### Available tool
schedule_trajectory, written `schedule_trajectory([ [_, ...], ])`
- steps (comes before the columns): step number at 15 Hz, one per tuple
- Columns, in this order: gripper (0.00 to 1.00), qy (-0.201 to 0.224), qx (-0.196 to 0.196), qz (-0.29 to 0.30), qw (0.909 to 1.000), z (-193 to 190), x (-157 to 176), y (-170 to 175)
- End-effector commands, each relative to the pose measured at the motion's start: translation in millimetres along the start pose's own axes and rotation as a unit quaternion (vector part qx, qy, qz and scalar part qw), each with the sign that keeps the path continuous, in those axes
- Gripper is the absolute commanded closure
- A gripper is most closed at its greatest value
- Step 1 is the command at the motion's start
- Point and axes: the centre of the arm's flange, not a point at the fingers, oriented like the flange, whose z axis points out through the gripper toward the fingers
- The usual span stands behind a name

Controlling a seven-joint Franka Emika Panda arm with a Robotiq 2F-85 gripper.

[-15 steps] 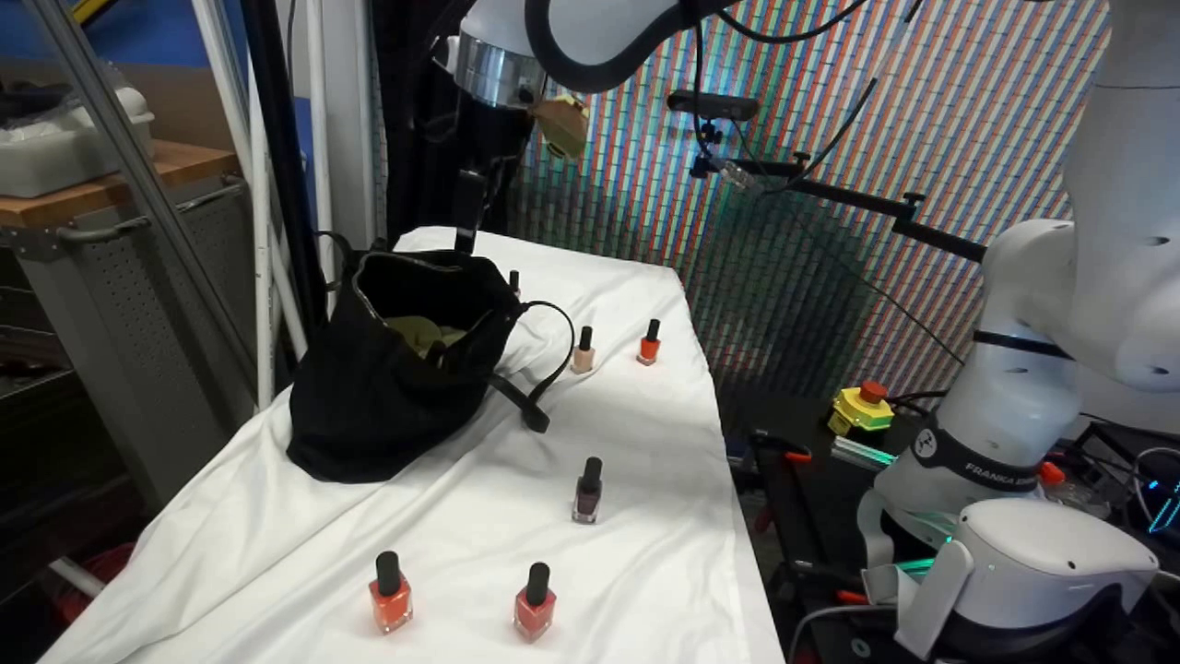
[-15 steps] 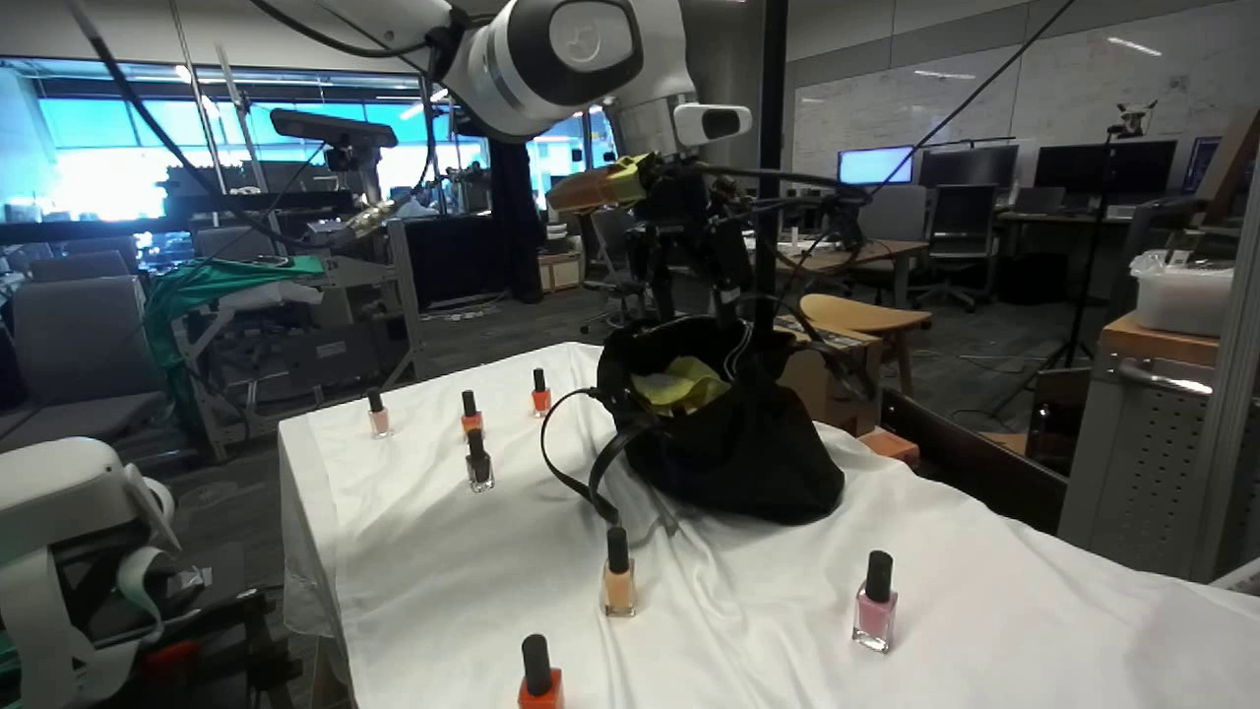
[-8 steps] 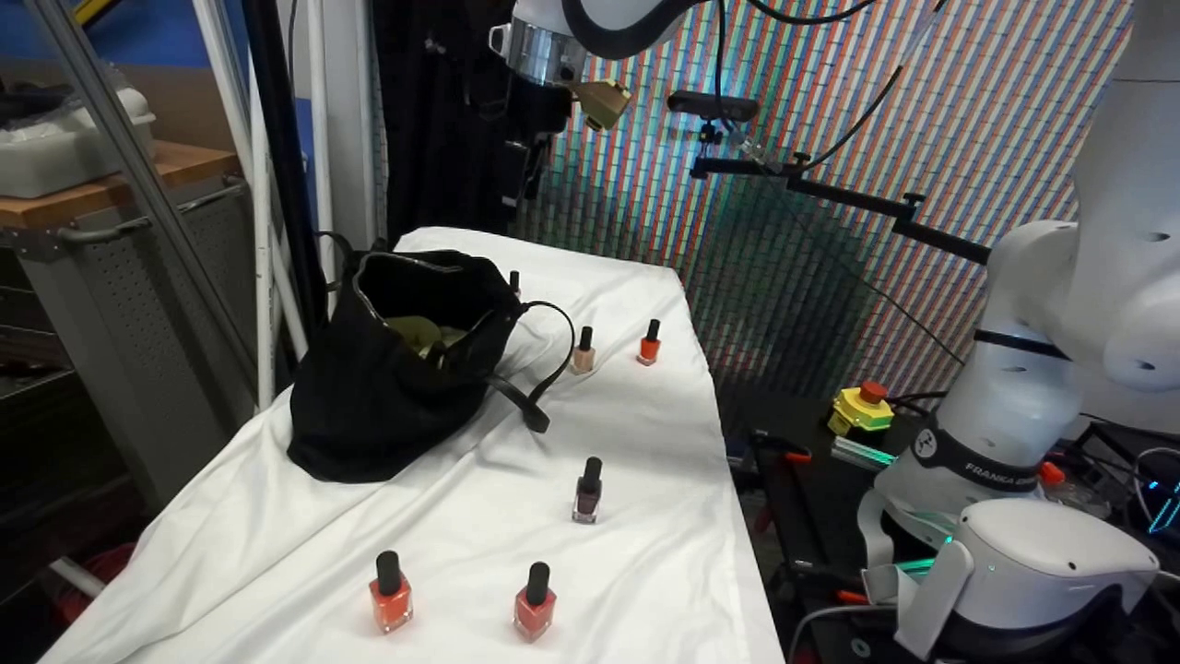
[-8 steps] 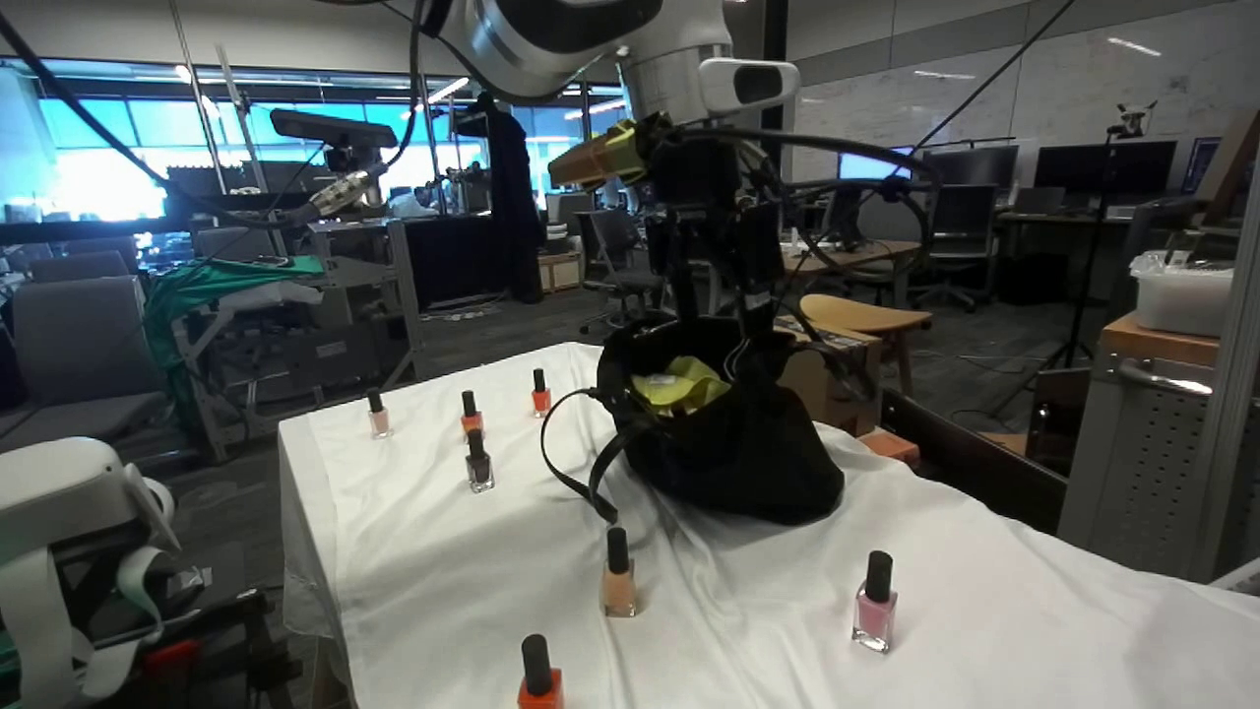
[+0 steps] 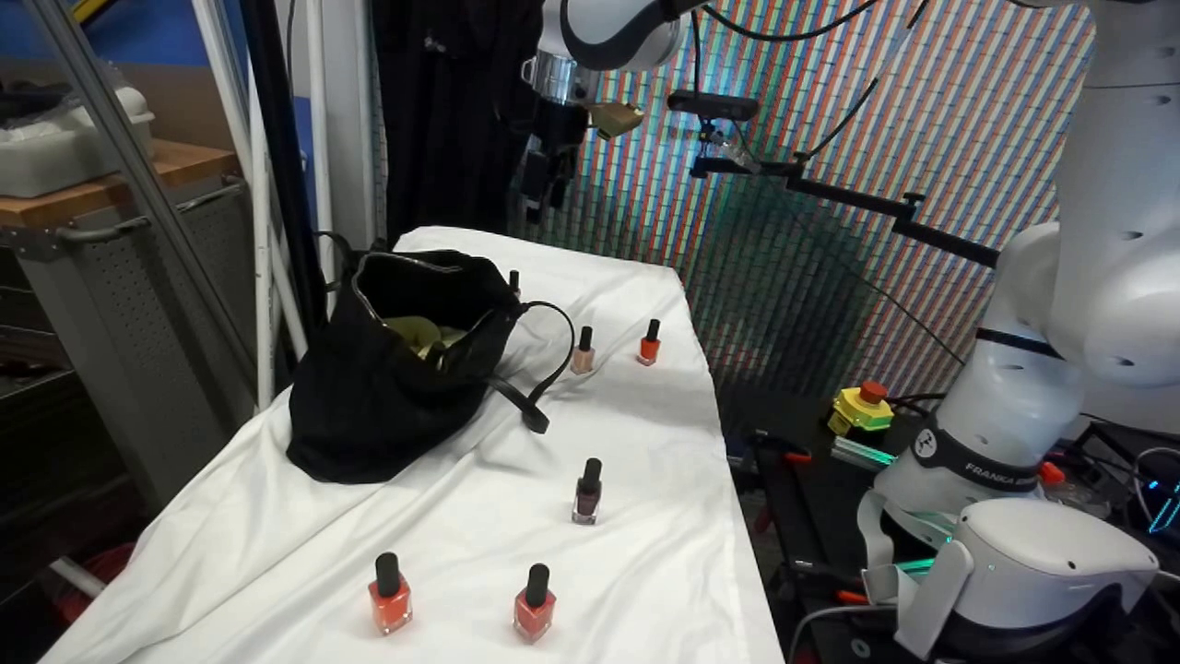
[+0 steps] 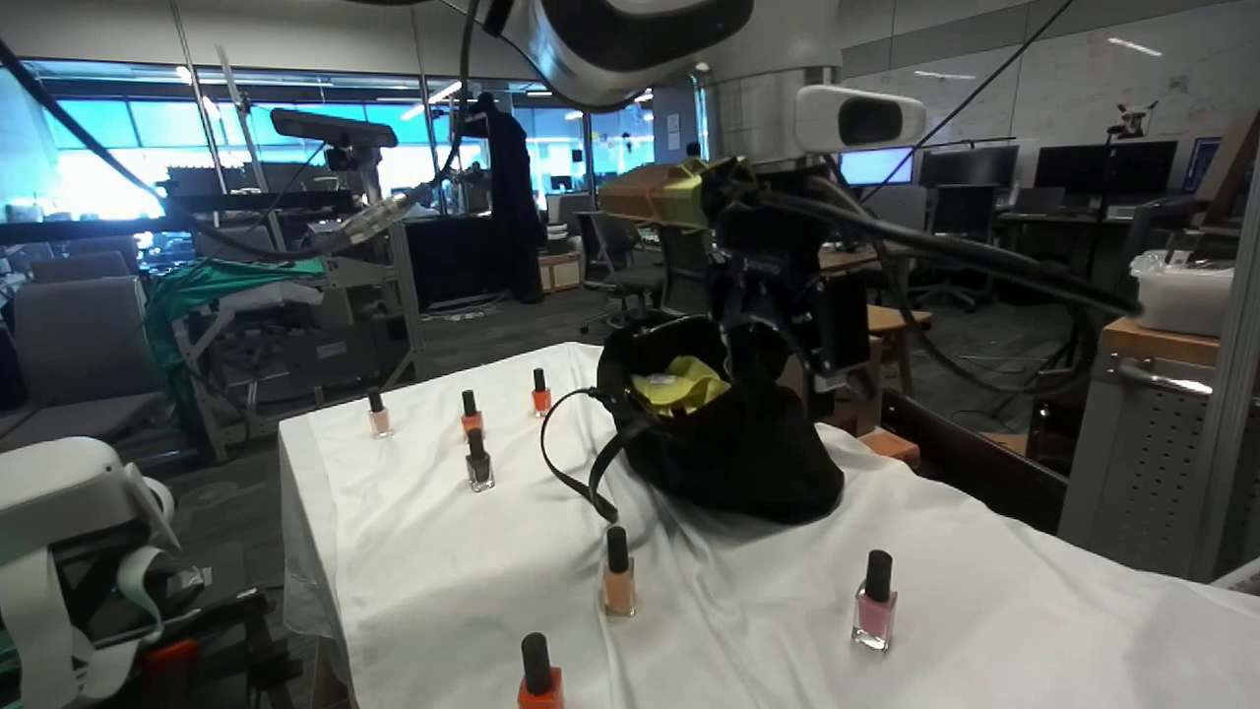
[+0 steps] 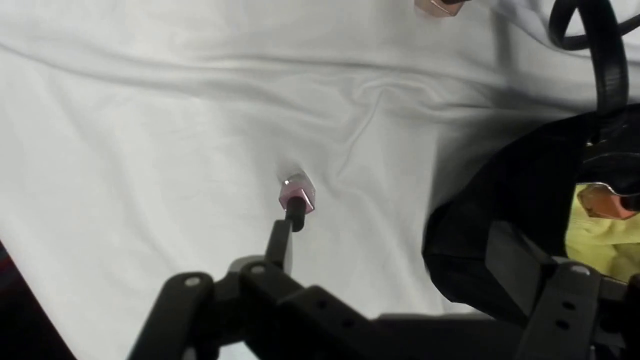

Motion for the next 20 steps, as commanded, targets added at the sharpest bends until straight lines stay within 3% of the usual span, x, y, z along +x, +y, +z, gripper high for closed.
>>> schedule_trajectory([
  [1, 0.0, -0.018, 0.008, -0.006, 0.9998, 17.2, 25.6, 16.9],
  [8, 0.0, -0.064, 0.009, -0.071, 0.9954, 64.0, 33.2, 27.5],
  [20, 0.0, -0.099, -0.009, -0.197, 0.9754, 125.9, 45.8, 20.2],
])
